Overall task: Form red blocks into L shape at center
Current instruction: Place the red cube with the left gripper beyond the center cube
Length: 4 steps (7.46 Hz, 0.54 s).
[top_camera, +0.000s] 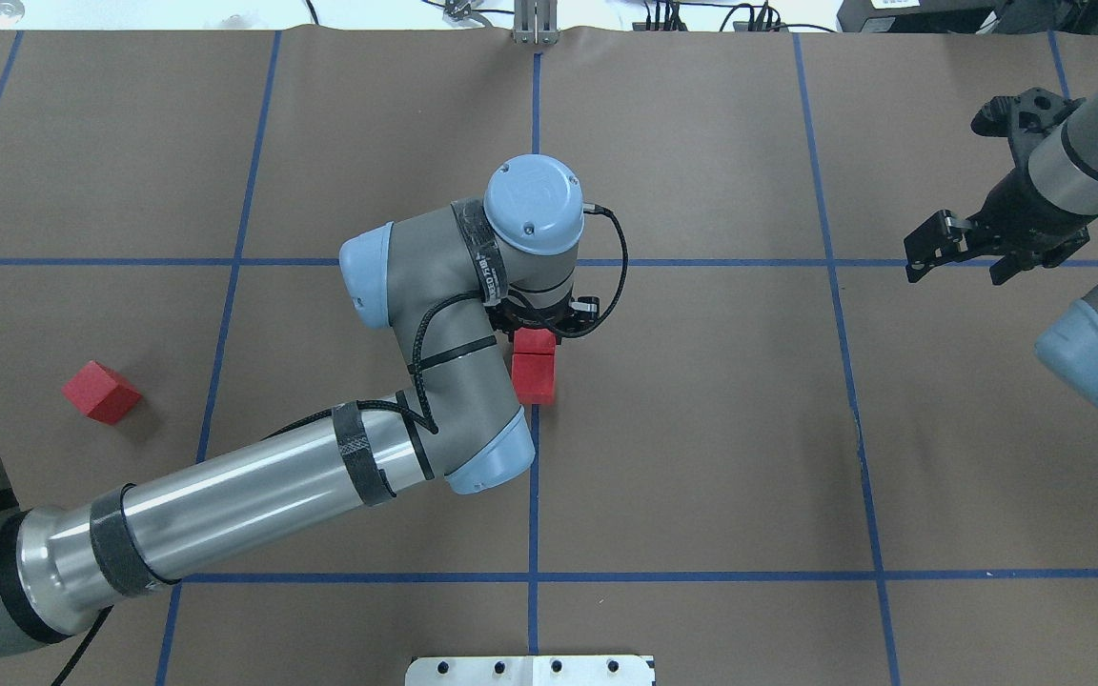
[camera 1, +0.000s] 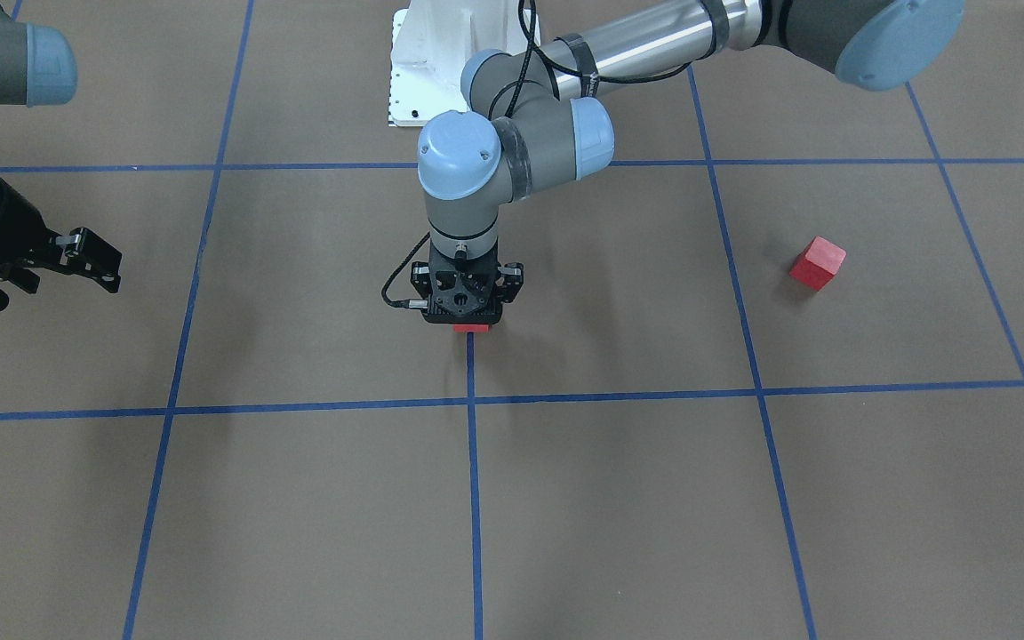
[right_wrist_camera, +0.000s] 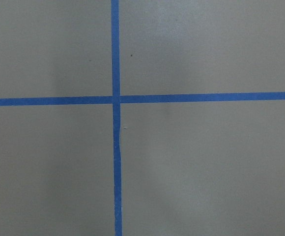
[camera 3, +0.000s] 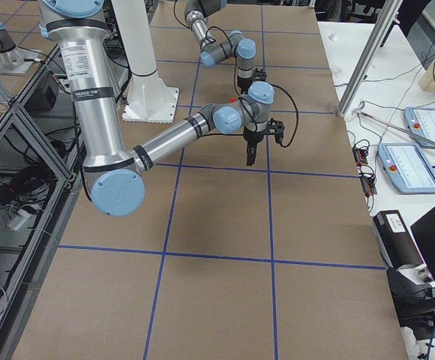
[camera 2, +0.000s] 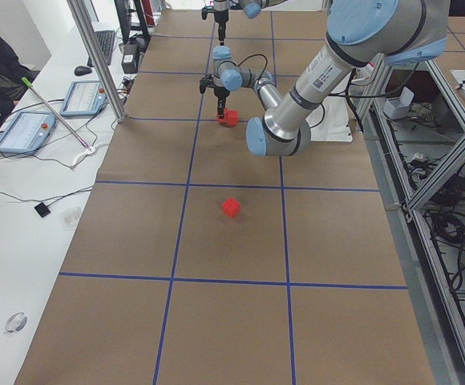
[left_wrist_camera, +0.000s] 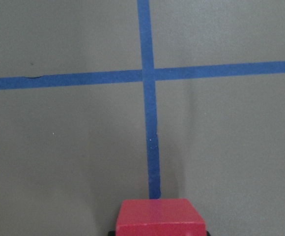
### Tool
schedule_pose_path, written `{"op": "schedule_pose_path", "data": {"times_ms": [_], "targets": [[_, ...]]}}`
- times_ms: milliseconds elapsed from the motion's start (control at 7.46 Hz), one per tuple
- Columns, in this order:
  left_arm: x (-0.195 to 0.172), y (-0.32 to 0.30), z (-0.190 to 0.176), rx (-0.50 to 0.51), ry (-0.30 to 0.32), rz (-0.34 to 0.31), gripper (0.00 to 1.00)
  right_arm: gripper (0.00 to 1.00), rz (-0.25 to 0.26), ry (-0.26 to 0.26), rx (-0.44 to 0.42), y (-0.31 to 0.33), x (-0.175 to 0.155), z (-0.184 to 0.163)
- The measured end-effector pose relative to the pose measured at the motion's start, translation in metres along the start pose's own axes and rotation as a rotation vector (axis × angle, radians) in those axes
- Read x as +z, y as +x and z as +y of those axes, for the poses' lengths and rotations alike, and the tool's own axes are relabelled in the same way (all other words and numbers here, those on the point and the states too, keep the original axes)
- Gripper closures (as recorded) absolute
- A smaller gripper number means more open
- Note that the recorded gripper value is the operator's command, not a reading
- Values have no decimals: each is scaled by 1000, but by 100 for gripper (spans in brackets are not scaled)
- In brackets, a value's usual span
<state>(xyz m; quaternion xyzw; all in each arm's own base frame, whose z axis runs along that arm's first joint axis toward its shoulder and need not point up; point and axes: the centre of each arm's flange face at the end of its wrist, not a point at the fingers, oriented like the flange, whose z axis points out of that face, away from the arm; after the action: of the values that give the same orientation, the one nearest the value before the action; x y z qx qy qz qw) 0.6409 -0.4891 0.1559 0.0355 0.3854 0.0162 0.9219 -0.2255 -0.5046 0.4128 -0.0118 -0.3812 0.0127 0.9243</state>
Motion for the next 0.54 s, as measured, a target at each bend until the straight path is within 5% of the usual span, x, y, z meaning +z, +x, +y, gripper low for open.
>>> {"op": "schedule_pose_path", "data": {"times_ms": [536], "targets": [[1, 0, 0, 0, -1, -2, 100, 0, 0, 0, 0, 0, 0, 0]]}}
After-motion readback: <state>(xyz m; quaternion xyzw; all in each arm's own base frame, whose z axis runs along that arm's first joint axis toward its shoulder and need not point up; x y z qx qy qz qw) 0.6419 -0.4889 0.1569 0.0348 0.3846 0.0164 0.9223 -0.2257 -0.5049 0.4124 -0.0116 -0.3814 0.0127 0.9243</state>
